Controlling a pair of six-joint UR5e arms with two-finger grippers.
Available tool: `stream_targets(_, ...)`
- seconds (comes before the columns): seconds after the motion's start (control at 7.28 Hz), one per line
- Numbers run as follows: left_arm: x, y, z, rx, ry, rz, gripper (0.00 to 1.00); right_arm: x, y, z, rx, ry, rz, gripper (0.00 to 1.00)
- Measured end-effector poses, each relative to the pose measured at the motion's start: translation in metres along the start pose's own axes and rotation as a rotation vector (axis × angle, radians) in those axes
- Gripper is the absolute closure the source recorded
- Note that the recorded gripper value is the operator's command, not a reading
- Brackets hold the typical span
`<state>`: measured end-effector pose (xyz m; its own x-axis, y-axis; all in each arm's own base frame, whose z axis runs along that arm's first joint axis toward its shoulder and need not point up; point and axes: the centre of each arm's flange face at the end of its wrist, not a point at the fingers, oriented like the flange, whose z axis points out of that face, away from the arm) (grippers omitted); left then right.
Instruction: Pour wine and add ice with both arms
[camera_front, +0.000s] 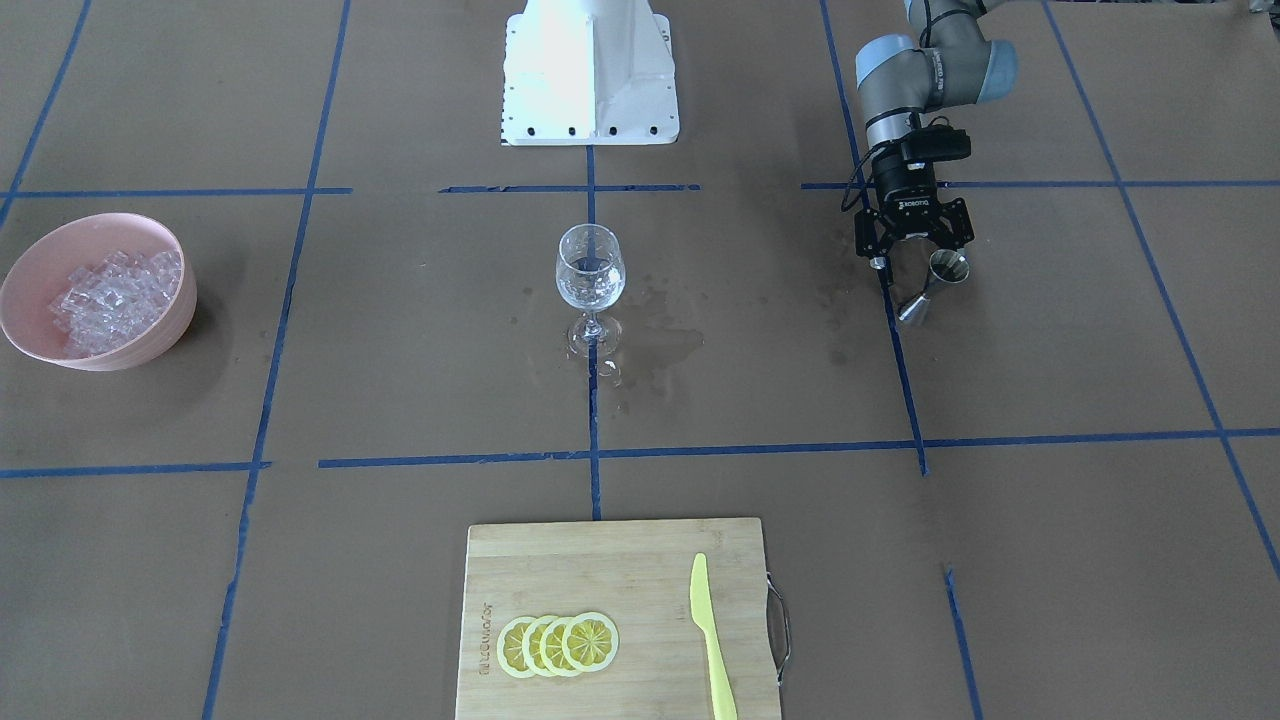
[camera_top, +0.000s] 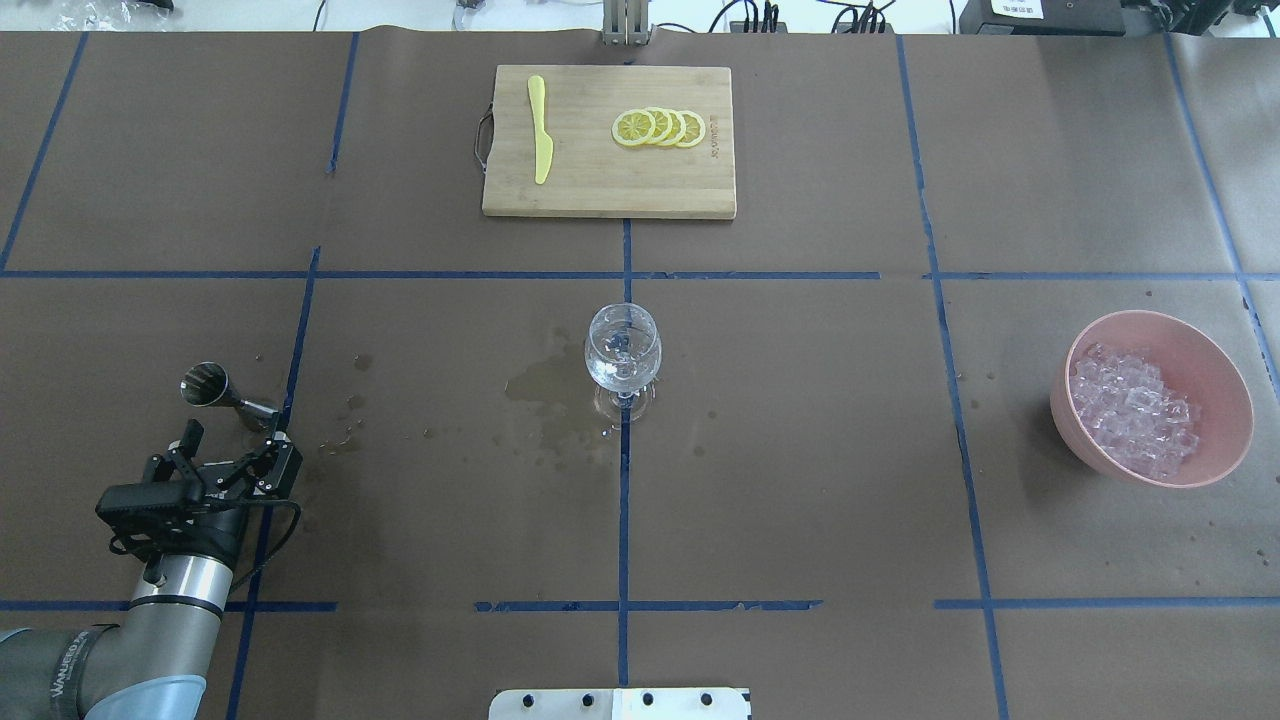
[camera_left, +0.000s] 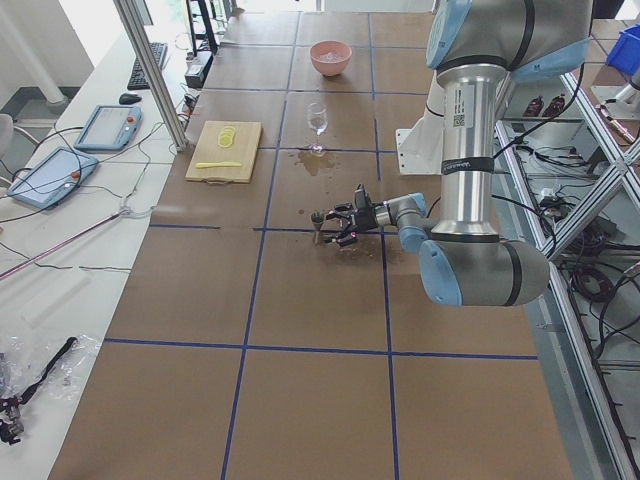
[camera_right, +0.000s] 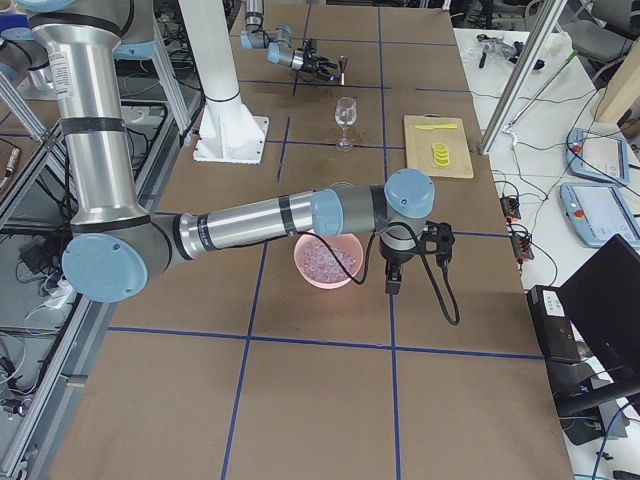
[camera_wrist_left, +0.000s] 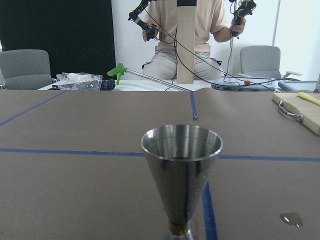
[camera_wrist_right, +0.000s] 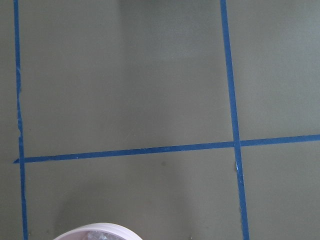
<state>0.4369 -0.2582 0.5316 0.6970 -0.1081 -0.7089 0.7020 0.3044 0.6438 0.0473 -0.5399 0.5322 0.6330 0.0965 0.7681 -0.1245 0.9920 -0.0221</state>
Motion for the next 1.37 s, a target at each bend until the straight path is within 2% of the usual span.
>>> stream_targets(0.27,0.000,-0.006,0.007,0.013,-0.010,-0.010,0.06,0.000,0.000,0.000,0.000,-0.001,0.000,0.00)
stream_targets(0.41,0.000,-0.007,0.009,0.017,-0.014,-0.011,0.16,0.000,0.000,0.000,0.000,-0.001,0.000,0.00)
stream_targets(0.55,0.001,-0.008,0.010,0.019,-0.015,-0.013,0.32,0.000,0.001,0.000,-0.001,-0.001,0.001,0.00)
stream_targets(0.69,0.004,-0.008,0.011,0.020,-0.014,-0.018,0.37,0.000,0.001,0.000,-0.001,-0.001,0.001,0.00)
stream_targets(1.1,0.004,-0.007,0.015,0.026,-0.020,-0.019,0.41,0.001,0.001,0.001,-0.002,-0.002,0.002,0.00)
stream_targets(1.37,0.001,-0.004,0.018,0.029,-0.026,-0.011,0.52,0.001,0.001,0.001,-0.002,-0.002,0.002,0.00)
